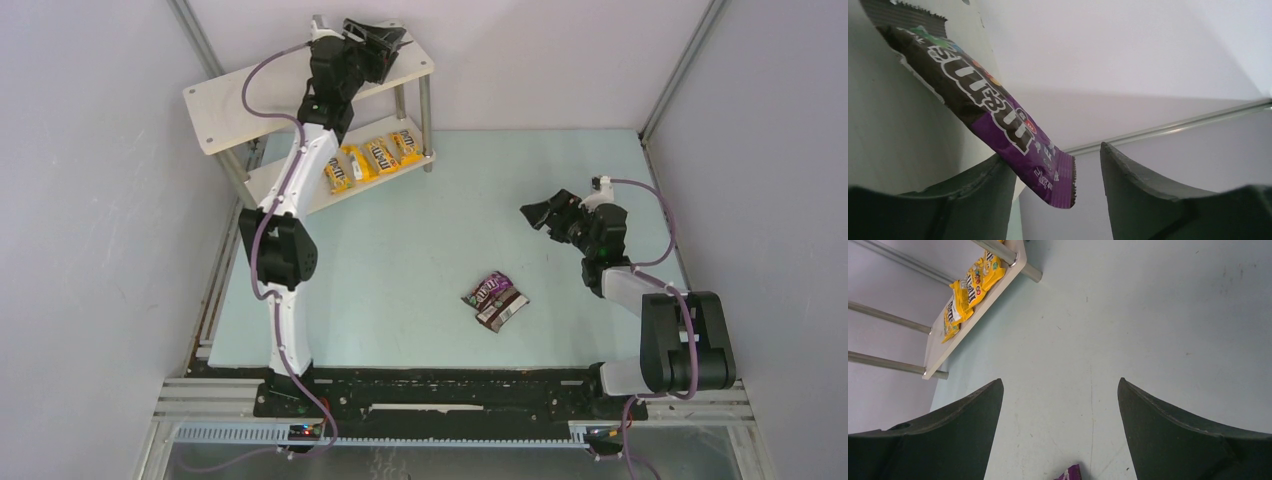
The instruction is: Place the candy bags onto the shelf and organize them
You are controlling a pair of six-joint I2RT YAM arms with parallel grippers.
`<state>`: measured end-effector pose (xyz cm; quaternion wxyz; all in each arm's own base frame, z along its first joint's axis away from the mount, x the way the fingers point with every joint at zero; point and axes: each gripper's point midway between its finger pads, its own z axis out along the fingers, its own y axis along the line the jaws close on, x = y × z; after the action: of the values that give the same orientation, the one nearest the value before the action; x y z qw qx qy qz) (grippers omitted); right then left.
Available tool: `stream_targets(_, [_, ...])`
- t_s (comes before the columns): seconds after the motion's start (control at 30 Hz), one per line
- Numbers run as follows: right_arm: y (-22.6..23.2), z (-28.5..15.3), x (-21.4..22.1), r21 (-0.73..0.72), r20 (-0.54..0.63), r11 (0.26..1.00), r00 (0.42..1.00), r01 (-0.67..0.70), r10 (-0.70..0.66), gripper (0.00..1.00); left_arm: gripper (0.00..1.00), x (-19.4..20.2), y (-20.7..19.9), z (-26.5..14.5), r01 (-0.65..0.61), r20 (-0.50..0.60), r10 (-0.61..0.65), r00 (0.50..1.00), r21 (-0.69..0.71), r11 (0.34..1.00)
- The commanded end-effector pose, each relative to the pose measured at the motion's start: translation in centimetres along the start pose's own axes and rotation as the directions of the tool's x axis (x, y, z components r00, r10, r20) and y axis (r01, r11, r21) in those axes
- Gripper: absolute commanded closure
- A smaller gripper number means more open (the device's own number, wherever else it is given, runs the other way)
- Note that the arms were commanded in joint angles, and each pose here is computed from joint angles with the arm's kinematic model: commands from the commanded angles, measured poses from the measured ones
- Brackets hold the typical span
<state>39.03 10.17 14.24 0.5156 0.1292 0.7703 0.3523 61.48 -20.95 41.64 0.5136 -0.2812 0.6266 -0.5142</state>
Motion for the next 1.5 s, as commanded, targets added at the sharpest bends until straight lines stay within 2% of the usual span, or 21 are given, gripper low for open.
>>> stream_targets(0.0, [0.4, 0.0, -0.8, -0.031, 0.032, 1.000, 0.999, 0.004, -0.003, 0.07, 0.30, 0.7, -2.5, -1.5, -0.021, -0.061, 0.023, 0.998, 0.039, 0.999])
stream_targets(0.07, [0.4, -0.1, -0.9, -0.032, 0.033, 0.999, 0.999, 0.002, -0.001, 0.07, 0.22, 1.2, -3.1, -1.9, 0.000, -0.092, 0.006, 0.996, 0.066, 0.998])
stream_targets(0.2, [0.3, -0.1, -0.8, -0.032, 0.032, 0.999, 0.999, -0.004, 0.005, 0.07, 0.01, 2.2, -4.2, -3.1, 0.031, -0.155, -0.014, 0.988, 0.106, 0.994])
stream_targets(0.23, [0.4, -0.1, -0.8, -0.035, 0.033, 0.999, 0.999, -0.004, 0.005, 0.07, 0.00, 2.3, -4.8, -3.5, 0.029, -0.162, -0.009, 0.987, 0.125, 0.992])
stream_targets(0.37, [0.4, -0.1, -0.8, -0.040, 0.034, 0.999, 0.999, -0.007, 0.009, 0.07, 0.00, 2.2, -6.0, -5.3, -0.029, -0.158, 0.054, 0.986, 0.153, 0.988])
stream_targets(0.5, [0.5, -0.1, -0.7, -0.047, 0.029, 0.999, 0.999, -0.013, 0.014, 0.07, 0.02, 1.3, -6.9, -7.2, -0.152, -0.124, 0.170, 0.978, 0.143, 0.978])
stream_targets(0.63, [0.5, -0.1, -0.6, -0.047, 0.027, 0.999, 1.000, -0.015, 0.016, 0.08, 0.01, 0.1, -7.1, -8.5, -0.190, -0.083, 0.201, 0.976, 0.122, 0.974])
stream_targets(0.8, [0.5, 0.0, -0.6, -0.054, 0.024, 0.998, 0.999, -0.019, 0.020, 0.08, 0.06, -0.3, -5.1, -8.4, -0.136, -0.105, 0.140, 0.985, 0.043, 0.990])
stream_targets(0.93, [0.6, 0.0, -0.6, -0.055, 0.024, 0.998, 0.999, -0.021, 0.022, 0.08, 0.03, 0.2, -3.1, -8.6, -0.140, -0.128, 0.133, 0.983, -0.043, 0.989])
stream_targets(1.13, [0.6, 0.2, -0.4, -0.066, 0.019, 0.997, 0.999, -0.028, 0.029, 0.08, 0.07, 0.7, -3.0, -9.4, -0.099, -0.148, 0.091, 0.985, -0.046, 0.994])
stream_targets(1.33, [0.6, 0.2, -0.4, -0.067, 0.018, 0.997, 0.999, -0.032, 0.033, 0.08, 0.18, 1.2, -2.5, -10.3, -0.049, -0.155, 0.039, 0.987, -0.065, 0.997])
stream_targets(1.47, [0.6, 0.2, -0.4, -0.069, 0.017, 0.997, 0.999, -0.032, 0.033, 0.08, 0.18, 1.2, -2.6, -10.8, -0.045, -0.148, 0.035, 0.988, -0.061, 0.997])
